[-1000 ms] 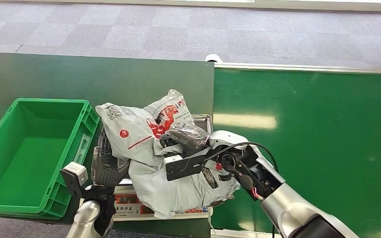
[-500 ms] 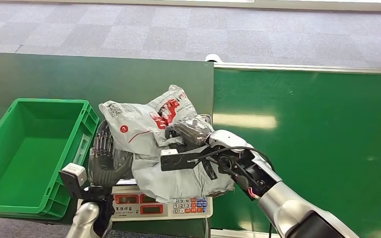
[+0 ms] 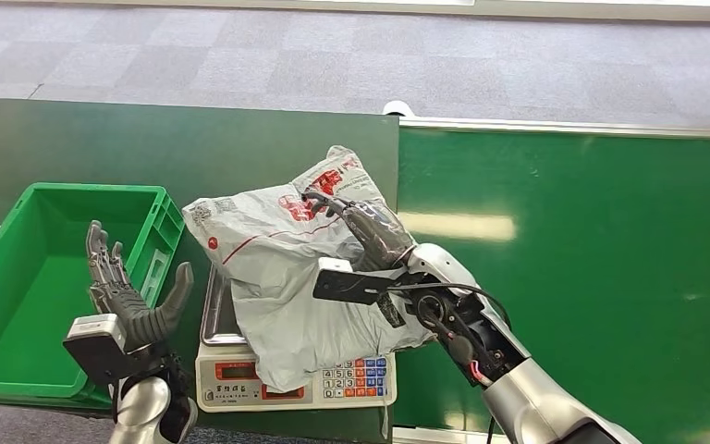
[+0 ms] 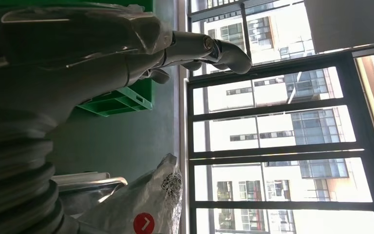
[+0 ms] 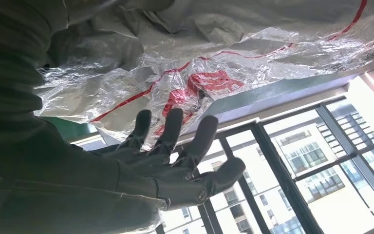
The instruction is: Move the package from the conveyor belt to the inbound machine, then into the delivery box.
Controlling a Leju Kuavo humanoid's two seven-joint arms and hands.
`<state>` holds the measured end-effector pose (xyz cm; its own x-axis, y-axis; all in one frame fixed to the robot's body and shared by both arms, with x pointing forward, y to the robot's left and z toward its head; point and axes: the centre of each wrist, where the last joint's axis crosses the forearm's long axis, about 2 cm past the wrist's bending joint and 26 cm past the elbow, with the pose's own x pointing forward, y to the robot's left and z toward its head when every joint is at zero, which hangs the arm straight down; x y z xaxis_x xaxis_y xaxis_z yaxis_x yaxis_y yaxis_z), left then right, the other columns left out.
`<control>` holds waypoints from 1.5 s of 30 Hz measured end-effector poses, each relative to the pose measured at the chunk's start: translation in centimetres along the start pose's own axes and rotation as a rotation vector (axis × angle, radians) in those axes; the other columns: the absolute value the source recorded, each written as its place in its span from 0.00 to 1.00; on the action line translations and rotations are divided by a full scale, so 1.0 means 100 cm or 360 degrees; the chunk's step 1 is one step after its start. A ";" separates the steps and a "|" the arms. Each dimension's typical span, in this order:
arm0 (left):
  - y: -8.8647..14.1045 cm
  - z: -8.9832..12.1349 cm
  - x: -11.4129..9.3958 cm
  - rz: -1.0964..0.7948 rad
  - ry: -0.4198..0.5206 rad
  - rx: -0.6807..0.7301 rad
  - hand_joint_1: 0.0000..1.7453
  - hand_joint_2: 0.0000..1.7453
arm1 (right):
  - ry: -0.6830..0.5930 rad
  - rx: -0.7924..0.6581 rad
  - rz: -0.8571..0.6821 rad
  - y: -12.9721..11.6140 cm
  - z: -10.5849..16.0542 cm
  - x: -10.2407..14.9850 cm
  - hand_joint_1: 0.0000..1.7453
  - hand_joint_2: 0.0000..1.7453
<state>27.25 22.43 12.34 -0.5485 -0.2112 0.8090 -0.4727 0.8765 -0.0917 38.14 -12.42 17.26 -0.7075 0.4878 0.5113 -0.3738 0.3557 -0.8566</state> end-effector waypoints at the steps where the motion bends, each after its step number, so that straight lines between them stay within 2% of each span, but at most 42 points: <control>1: 0.000 0.000 0.000 0.0001 -0.0003 0.0001 0.00 1.00 | -0.0001 -0.0004 -0.0005 0.000 0.000 0.000 0.00 1.00; 6: 0.000 -0.001 0.001 0.0004 -0.0008 0.0004 0.00 1.00 | -0.0016 -0.0017 -0.0055 0.001 0.002 0.000 0.00 1.00; 11: 0.000 -0.001 0.002 0.0001 -0.0002 0.0029 0.00 1.00 | -0.0082 -0.0020 -0.0218 0.009 0.003 0.003 0.00 1.00; 15: 0.003 0.002 0.004 0.0000 0.0001 0.0045 0.00 1.00 | -0.0243 -0.0243 -0.0414 0.018 0.008 0.015 0.00 0.00; 17: 0.006 0.006 0.007 -0.0013 -0.0005 0.0048 0.00 1.00 | -0.0410 -0.0503 -0.0506 0.024 0.015 0.032 0.00 0.00; 21: 0.009 0.018 0.015 -0.0046 -0.0023 0.0057 0.00 1.00 | -0.0725 -0.1113 -0.0584 0.030 0.042 0.085 0.00 0.00; 24: 0.007 0.028 0.023 -0.0045 -0.0024 0.0046 0.00 1.00 | -0.0876 -0.1533 -0.0512 0.020 0.064 0.127 0.00 0.00; 26: 0.005 0.034 0.026 -0.0033 -0.0011 0.0031 0.00 1.00 | -0.0960 -0.1734 -0.0428 0.012 0.075 0.151 0.00 0.00; 29: 0.001 0.040 0.028 -0.0004 0.0011 0.0012 0.00 1.00 | -0.1006 -0.1828 -0.0355 0.006 0.087 0.165 0.00 0.00; 45: -0.013 0.048 0.034 0.0079 0.0033 -0.0051 0.00 1.00 | -0.0933 -0.1875 -0.0417 0.009 0.100 0.173 0.00 0.00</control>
<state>22.69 18.50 12.43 -0.5561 -0.1585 0.8159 -0.4227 0.8992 -0.1133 19.59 -11.60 24.63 -0.9568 -0.0057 0.2908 -0.0111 0.9998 -0.0171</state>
